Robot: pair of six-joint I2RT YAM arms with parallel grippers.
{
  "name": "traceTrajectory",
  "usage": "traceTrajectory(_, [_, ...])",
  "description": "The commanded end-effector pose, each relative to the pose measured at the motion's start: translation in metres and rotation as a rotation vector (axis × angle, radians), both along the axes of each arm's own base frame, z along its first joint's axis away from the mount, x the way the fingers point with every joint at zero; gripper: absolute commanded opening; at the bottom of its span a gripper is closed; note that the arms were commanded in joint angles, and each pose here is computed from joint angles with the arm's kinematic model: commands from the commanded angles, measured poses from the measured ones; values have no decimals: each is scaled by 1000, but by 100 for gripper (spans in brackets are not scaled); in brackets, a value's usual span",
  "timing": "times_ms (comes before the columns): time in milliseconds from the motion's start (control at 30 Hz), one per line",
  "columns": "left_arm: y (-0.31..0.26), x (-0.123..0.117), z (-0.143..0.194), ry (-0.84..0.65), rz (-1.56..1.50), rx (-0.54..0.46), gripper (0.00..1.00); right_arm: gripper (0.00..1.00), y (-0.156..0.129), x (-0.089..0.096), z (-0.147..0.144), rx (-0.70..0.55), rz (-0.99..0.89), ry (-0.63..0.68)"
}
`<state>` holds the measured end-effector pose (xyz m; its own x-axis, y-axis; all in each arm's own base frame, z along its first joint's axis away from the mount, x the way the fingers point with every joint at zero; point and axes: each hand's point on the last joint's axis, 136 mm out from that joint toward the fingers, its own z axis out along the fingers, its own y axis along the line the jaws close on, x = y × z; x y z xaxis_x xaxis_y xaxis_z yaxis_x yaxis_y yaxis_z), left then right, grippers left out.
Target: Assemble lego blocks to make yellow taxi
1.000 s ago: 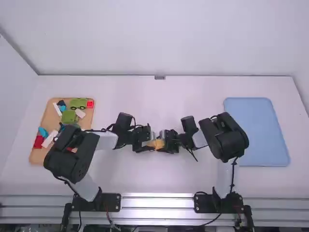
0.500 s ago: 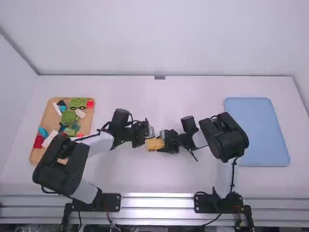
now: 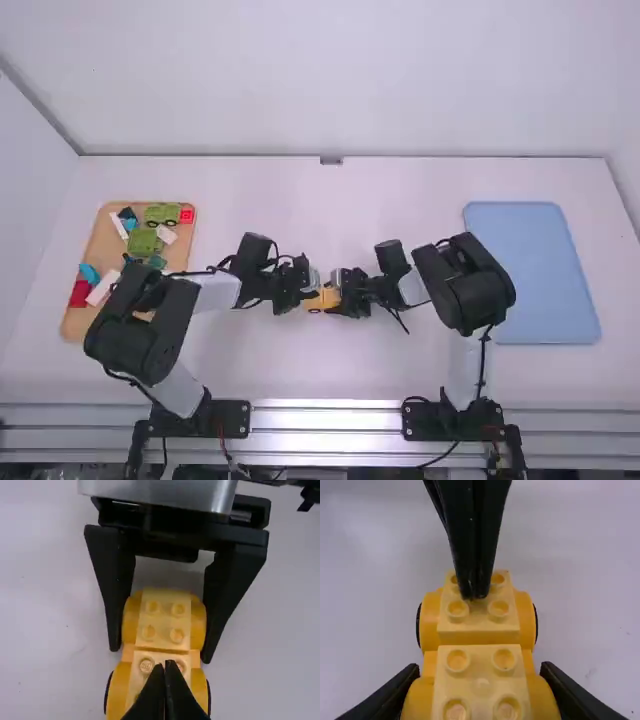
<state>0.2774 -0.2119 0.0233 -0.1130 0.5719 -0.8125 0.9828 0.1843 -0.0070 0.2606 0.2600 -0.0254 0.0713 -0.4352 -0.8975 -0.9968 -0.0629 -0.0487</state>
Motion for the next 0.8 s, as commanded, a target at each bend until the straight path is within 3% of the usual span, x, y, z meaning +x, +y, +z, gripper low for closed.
traceTrajectory(0, [2,-1,-12,39,10,22,2,57,-1,-6,-6,-8,6,25])
traceTrajectory(367, [5,-13,-45,124,11,81,2,57,-1,-6,-6,-8,6,25])
traceTrajectory(567, [22,-11,-63,146,68,188,2,57,-1,-6,-6,-9,5,25])
traceTrajectory(733, [16,4,-46,93,66,161,2,57,-1,-5,-6,-8,5,22])
traceTrajectory(767, [9,12,-30,65,56,124,2,57,-1,-5,-6,-11,1,23])
